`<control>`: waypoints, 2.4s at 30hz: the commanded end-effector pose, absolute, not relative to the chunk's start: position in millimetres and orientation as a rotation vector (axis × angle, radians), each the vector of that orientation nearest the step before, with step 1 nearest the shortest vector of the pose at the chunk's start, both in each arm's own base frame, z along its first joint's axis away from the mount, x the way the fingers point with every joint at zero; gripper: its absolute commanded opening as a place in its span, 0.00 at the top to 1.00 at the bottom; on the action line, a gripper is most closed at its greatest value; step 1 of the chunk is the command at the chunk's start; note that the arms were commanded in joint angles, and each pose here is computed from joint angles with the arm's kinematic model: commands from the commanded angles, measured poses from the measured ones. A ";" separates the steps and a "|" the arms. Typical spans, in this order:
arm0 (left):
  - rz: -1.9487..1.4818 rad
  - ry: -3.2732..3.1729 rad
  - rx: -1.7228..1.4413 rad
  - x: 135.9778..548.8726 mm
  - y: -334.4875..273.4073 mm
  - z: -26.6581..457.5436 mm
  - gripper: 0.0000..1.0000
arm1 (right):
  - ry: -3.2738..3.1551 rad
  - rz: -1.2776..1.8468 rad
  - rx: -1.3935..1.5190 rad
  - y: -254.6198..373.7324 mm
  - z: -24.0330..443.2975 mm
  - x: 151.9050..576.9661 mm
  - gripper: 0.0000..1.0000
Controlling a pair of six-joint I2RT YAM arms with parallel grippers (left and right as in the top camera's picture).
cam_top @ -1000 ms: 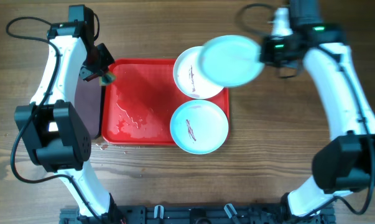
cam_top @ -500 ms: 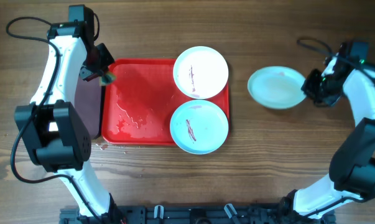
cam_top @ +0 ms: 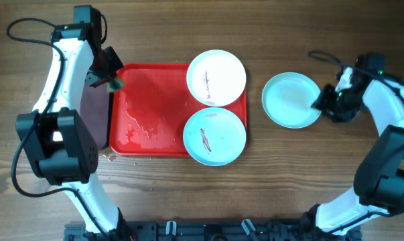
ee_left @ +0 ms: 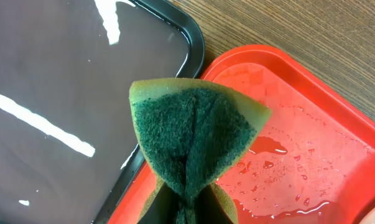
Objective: Clean dirty plates on tray and stack at the side
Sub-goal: 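Grasp the lower blue plate with the right gripper and drag it left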
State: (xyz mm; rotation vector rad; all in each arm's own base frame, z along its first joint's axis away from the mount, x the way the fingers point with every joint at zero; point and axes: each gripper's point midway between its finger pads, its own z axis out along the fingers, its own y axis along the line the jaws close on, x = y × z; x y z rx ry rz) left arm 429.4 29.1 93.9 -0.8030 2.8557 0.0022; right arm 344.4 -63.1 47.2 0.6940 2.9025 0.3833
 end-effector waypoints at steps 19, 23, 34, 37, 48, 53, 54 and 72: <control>-0.009 2.849 -0.812 428.0 27.3 97.1 0.96 | 2.774 0.422 -0.003 139.0 48.6 440.5 0.48; -0.009 2.849 -0.812 428.0 27.3 97.1 0.96 | 2.863 0.454 -0.046 151.6 41.8 416.7 0.64; -0.011 2.842 -0.811 429.6 27.3 97.4 0.96 | 2.934 0.480 -0.054 158.2 62.3 385.9 0.66; -0.013 2.838 -0.810 430.6 27.4 97.6 0.96 | 2.911 0.453 0.049 156.7 62.7 393.9 0.66; -0.014 2.835 -0.809 431.5 27.4 97.8 0.96 | 2.882 0.242 0.380 150.0 48.9 392.3 0.71; -0.014 2.836 -0.809 431.1 27.4 97.7 0.96 | 2.906 0.205 0.344 154.7 46.0 383.5 0.71; -0.012 2.838 -0.810 430.5 27.4 97.6 0.96 | 2.949 0.202 0.310 154.6 44.1 374.3 0.71; -0.013 2.839 -0.810 430.5 27.3 97.6 0.96 | 3.098 0.327 -0.350 164.7 30.8 326.2 0.66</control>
